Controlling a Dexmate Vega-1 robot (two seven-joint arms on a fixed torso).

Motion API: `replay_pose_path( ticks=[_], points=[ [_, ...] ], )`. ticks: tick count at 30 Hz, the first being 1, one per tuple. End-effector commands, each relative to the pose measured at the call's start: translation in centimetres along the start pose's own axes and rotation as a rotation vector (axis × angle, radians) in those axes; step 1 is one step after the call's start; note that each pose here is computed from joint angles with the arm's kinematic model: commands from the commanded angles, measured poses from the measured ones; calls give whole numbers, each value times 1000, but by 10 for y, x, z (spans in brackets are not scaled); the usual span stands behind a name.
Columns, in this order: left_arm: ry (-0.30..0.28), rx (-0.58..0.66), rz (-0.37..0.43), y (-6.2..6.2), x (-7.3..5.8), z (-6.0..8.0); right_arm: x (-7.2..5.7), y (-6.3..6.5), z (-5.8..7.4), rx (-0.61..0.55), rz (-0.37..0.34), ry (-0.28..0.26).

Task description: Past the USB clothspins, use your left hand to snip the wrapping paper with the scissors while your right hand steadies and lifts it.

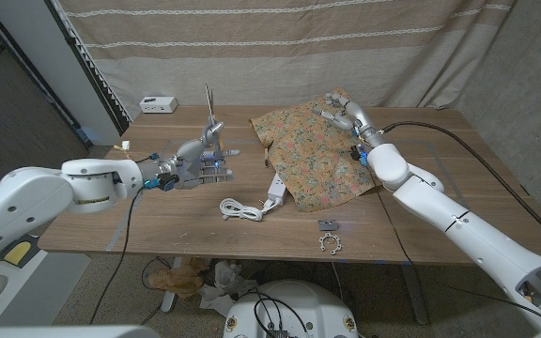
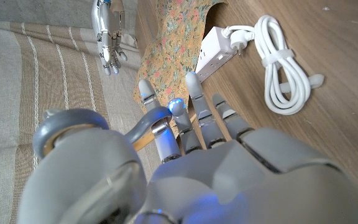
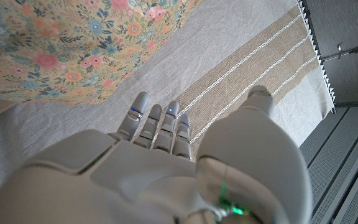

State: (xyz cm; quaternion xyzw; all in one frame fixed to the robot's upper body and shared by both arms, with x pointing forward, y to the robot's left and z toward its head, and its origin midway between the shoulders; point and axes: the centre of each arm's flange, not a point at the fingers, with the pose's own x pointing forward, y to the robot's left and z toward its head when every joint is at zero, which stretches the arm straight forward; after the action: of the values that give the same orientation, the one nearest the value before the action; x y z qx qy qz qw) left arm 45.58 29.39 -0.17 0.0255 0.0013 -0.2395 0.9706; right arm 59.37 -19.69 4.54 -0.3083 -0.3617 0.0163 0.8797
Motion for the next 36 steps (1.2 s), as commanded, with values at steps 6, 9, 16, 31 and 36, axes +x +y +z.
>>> replay_pose_path(
  ticks=[6,9,16,31,36],
  points=[
    [0,-14,24,-4,-13,-5,-6,19,7,-58,4,13],
    [-1,-13,25,-3,-14,-5,-7,22,10,-66,9,6],
    [-2,-13,26,-2,-15,-6,-9,35,17,-91,38,-3],
    [2,-16,26,0,-14,-5,-10,45,25,-168,21,21],
    [0,-14,12,0,-12,-6,-11,50,31,-218,-13,43]
  ],
)
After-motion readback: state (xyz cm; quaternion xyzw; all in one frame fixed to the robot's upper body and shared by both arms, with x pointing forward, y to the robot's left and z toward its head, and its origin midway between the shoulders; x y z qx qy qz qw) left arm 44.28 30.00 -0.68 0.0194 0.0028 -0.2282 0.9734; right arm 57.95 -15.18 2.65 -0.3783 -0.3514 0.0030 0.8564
